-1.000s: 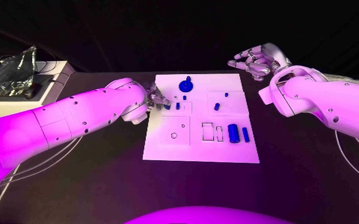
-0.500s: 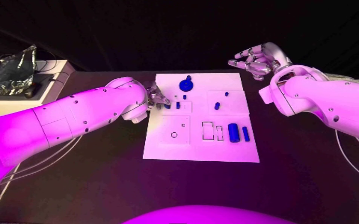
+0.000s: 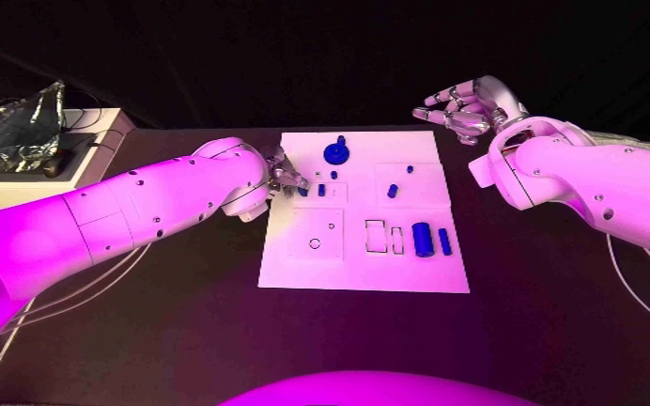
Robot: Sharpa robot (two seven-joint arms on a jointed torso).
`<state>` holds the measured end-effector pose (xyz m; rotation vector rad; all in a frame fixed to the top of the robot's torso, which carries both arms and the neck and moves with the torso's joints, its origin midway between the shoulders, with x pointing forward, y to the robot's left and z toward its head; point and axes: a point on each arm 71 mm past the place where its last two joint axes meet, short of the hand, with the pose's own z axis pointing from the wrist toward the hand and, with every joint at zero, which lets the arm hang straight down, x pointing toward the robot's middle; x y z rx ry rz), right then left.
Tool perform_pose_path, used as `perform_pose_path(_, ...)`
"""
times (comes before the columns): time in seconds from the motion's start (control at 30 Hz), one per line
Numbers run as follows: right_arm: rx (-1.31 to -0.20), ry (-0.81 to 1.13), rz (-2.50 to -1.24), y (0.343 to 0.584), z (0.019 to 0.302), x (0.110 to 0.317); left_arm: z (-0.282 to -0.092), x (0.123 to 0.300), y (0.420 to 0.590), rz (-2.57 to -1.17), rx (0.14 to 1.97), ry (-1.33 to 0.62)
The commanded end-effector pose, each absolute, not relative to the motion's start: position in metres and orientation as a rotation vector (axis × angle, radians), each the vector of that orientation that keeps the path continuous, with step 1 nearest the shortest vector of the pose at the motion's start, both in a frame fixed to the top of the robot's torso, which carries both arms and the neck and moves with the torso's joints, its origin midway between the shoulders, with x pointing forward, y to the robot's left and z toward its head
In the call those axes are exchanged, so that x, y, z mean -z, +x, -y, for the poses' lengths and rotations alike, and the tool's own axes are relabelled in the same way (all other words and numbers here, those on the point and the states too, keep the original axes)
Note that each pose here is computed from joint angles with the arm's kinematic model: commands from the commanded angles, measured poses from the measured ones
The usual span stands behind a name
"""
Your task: Assemble the parts on the task board
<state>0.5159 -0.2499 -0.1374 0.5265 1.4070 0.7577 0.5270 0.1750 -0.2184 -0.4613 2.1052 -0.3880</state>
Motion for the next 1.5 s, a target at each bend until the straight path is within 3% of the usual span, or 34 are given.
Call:
perform_pose_path(0.03,-0.764,0.506,-1.414,0.5154,0.2484,0.1375,-0.1713,0.2264,0.5227,-2.162,0.379,-0.440)
perform_pose_path(1.5,-0.763,0.507,-1.411,0.5151,0.2493,0.1379,-0.1737,0.2274,0.5233,-2.156,0.371,-0.444)
